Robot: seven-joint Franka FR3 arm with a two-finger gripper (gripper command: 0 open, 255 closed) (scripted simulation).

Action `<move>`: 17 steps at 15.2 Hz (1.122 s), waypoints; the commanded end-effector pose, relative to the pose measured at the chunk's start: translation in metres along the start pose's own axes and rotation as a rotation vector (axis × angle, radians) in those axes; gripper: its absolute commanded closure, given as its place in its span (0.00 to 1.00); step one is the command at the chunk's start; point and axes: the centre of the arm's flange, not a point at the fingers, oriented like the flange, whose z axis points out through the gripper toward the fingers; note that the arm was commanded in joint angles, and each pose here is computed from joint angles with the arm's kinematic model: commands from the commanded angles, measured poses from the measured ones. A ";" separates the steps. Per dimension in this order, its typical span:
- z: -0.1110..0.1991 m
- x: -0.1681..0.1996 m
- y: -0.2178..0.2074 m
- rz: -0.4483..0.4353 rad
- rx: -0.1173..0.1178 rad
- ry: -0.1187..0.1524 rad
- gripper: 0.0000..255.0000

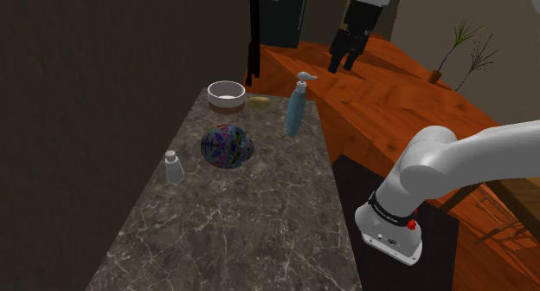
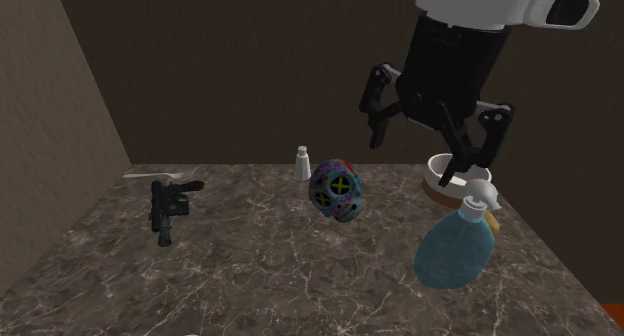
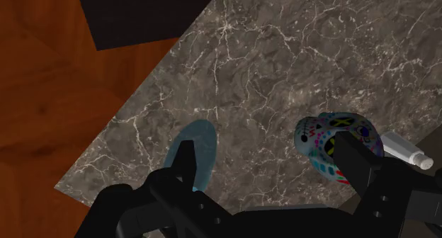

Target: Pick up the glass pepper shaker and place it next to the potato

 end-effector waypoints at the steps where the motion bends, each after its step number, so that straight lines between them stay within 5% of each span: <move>1: 0.000 0.000 0.000 0.000 0.000 0.000 0.00; 17: 0.109 0.082 -0.166 0.138 -0.024 -0.004 0.00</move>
